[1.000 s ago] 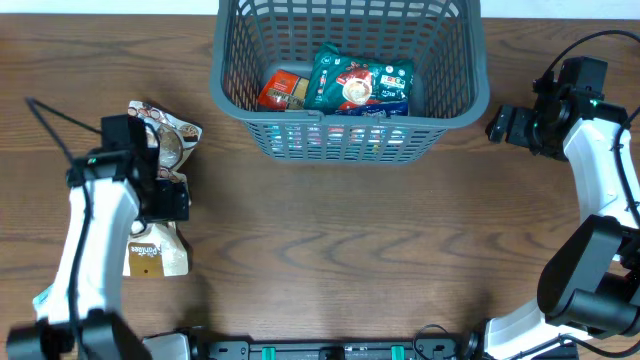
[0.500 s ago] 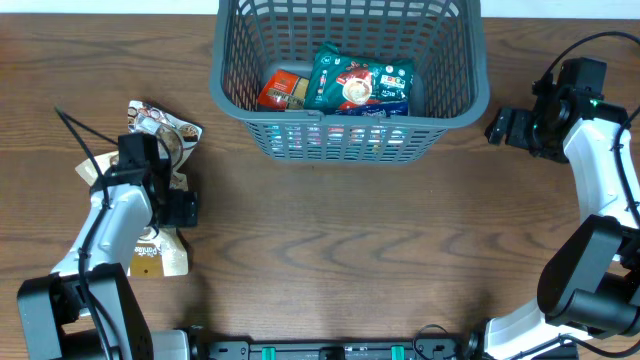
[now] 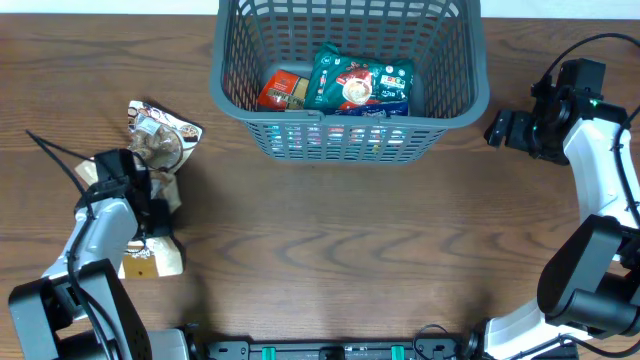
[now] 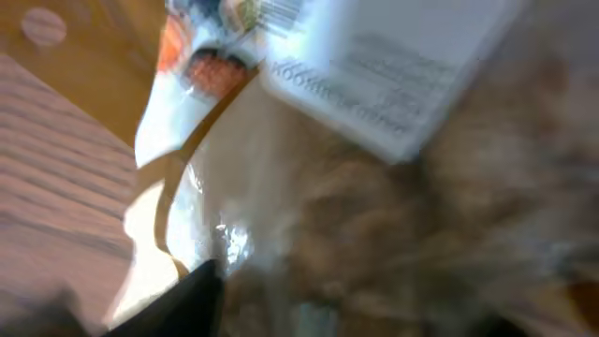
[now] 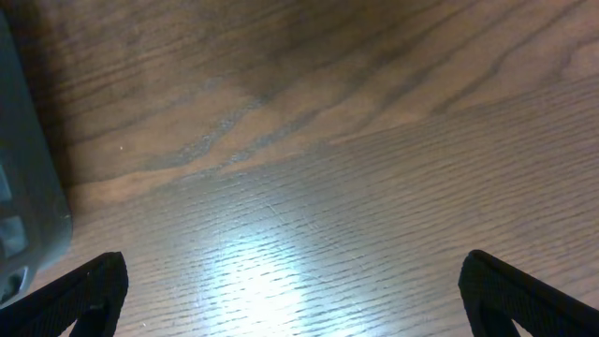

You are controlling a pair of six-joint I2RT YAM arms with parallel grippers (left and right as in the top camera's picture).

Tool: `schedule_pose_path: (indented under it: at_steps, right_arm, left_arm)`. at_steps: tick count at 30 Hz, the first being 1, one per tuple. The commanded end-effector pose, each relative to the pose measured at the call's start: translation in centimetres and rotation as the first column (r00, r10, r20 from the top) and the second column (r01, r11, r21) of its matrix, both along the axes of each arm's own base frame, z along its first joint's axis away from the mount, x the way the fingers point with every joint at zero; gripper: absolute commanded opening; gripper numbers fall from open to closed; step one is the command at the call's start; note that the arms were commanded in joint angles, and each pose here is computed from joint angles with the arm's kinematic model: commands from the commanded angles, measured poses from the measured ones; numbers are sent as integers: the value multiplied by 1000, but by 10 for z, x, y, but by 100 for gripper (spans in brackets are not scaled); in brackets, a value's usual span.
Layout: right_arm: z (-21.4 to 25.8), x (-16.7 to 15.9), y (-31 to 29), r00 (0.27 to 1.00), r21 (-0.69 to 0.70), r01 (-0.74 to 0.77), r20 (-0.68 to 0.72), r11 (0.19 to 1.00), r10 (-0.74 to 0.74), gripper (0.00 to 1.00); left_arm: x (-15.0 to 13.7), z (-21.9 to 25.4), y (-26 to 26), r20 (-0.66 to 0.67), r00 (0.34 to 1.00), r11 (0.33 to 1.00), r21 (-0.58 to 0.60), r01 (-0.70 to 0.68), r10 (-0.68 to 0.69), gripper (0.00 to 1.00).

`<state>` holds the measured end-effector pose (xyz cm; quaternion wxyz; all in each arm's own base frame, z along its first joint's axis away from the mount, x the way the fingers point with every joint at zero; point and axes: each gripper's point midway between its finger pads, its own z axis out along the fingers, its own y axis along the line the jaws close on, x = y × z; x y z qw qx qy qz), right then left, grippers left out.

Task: Pack container

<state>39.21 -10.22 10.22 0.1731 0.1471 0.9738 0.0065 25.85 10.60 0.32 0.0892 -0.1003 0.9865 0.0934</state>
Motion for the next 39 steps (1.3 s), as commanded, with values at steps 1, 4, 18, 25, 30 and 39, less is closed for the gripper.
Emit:
schedule_pose_path:
  at_steps: [1,4,18,25,30,39]
  right_arm:
    - [3,0,4,999,-4,-32,8,999,32,99]
    - [3,0,4,999,-5,-35,8,999,35,99]
    - [4,2,3,999,-9,-34,19,999,34,99]
    - [5,4,2,999,-11,-34,26,999,34,99]
    - [5,5,2,999,-12,-34,29,999,34,99]
    - [5,4,2,999,-11,-34,27,999,34,99]
  left_arm:
    - [-6,-7,-4,-23,1000,1000,-25,5,-5,35]
    - [-3,-7,-11,-9,1000,998,-64,10,-11,11]
    - [34,166,-62,138,990,994,-101,40,-26,6]
    - [75,326,-103,477,866,980,-43,196,-153,6]
    - [98,402,-155,623,694,911,78,406,-362,6]
    - [149,421,-272,477,274,506,471,723,-835,5]
